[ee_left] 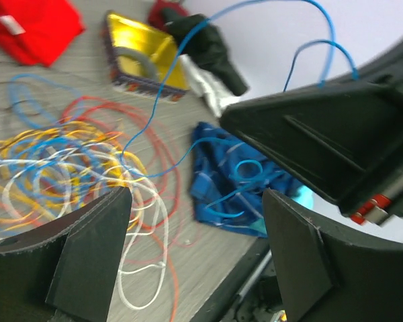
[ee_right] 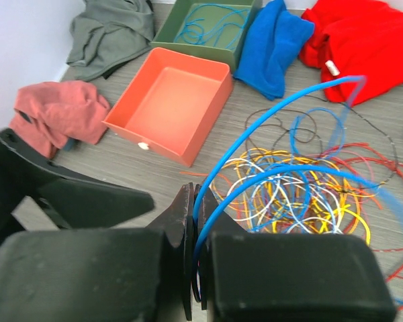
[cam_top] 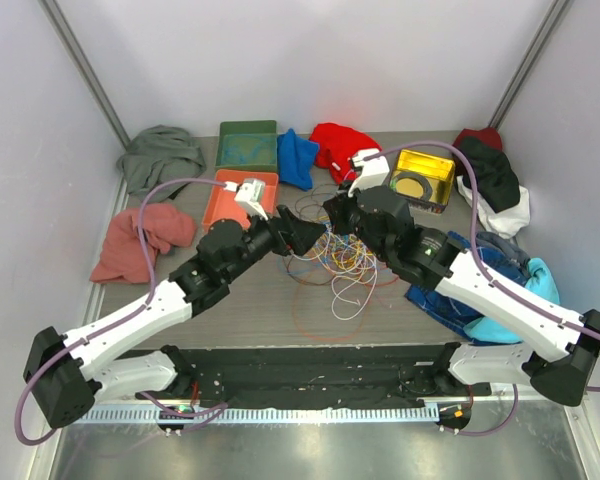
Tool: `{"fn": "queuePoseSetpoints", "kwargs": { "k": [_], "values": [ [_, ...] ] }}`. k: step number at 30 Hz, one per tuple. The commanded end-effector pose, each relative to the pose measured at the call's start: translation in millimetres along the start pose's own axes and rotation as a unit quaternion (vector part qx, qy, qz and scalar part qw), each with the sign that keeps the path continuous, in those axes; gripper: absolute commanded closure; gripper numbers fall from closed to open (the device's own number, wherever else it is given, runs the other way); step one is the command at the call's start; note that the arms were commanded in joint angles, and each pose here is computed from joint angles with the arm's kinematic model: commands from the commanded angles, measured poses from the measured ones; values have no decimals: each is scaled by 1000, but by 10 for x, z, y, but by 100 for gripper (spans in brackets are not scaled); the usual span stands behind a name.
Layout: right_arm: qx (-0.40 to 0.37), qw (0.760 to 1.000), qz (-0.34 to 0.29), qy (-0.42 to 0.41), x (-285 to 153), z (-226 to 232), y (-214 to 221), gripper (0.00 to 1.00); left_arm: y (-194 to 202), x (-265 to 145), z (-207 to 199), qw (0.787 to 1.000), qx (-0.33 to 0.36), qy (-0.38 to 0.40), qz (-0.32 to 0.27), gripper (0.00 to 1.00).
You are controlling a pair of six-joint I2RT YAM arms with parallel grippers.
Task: Untangle the cables
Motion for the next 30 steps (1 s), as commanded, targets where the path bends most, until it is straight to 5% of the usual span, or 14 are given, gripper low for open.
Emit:
{"fn": "queuePoseSetpoints", "kwargs": {
  "k": [1, 17, 26, 30],
  "values": [
    [55, 997, -37, -50, -130, 278, -364, 99, -408, -106, -384, 988, -9, 108, -112, 15],
    [104, 990, -1, -95, -126, 511, -295, 99, -293, 35, -667, 976, 24, 160, -146, 17],
    [129, 984, 9, -125, -191, 620, -304, 99, -209, 176, -496, 981, 25, 116, -154, 32],
    [133, 982, 11, -130, -211, 629, -300, 99, -234, 191, -484, 981, 32, 111, -158, 50]
  ]
}}
Point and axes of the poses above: each gripper's point midway between its finger pads, its own x axis out along the fingers, its own z axis along the line the jaws close on, y = z × x, the point moved 2 cm from there along -x, back along the fingers, and after that the axes turned 15 degrees about x, right-handed, at the moved point
